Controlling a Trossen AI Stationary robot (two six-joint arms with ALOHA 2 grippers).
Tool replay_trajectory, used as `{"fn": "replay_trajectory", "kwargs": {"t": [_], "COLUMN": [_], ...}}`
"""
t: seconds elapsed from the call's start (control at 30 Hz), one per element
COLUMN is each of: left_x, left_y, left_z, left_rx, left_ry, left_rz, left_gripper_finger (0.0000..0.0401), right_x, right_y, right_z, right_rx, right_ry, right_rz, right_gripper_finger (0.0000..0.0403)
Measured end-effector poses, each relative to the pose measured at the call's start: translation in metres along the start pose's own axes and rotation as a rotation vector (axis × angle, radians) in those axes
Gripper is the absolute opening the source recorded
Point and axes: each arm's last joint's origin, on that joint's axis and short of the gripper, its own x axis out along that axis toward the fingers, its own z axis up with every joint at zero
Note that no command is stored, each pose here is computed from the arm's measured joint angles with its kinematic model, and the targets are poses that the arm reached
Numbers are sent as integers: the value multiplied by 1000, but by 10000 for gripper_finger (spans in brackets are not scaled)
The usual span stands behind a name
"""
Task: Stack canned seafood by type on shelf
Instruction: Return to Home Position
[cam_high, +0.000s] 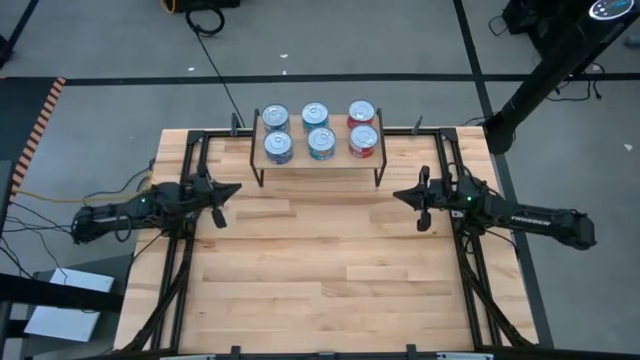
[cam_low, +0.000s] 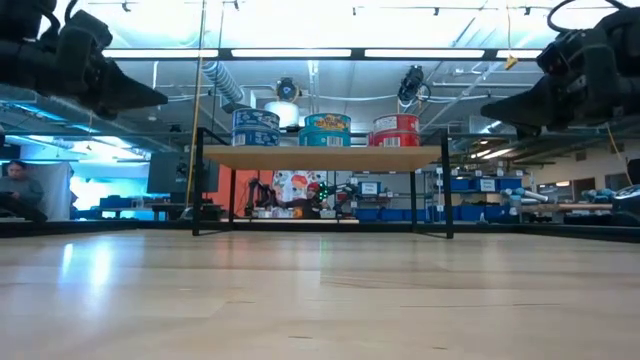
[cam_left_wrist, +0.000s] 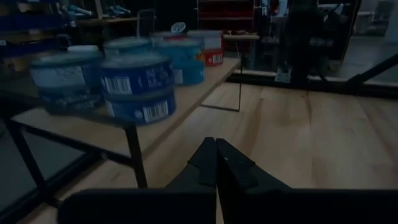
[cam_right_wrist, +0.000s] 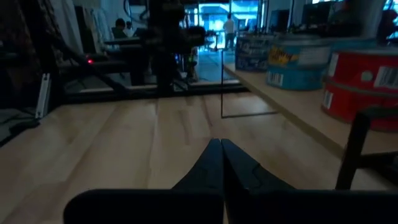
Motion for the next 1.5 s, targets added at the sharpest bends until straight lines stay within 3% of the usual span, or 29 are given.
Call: {"fn": "replay_trajectory", "kwargs": {"t": [0.13,0.4,0.6,0.83,1.13,1.5], "left_x": [9,13,15,18,20,20], "left_y": [-3,-7,-11,-10,-6,-6], "left_z": [-21,-23,-27,-31,-30,-29], "left_rx": [-37,-21,19,47,12,7], "left_ry": [9,-90,-96,-53,-61,-72], "left_rz": [-8,-78,-220,-195,-75,-66], "left_gripper_finger": [0,0,0,0,4,5], "right_x": [-4,-10,-11,-11,-11,-11], "right_y": [0,1,0,-2,-4,-4], "right_z": [0,2,-3,-3,-2,-3], "right_rx": [0,-11,-16,-45,-48,80], "right_ry": [-9,-33,12,11,6,6], "right_rz": [-20,-31,-66,-129,-212,-210], "right_gripper_finger": [0,0,0,2,4,22]}}
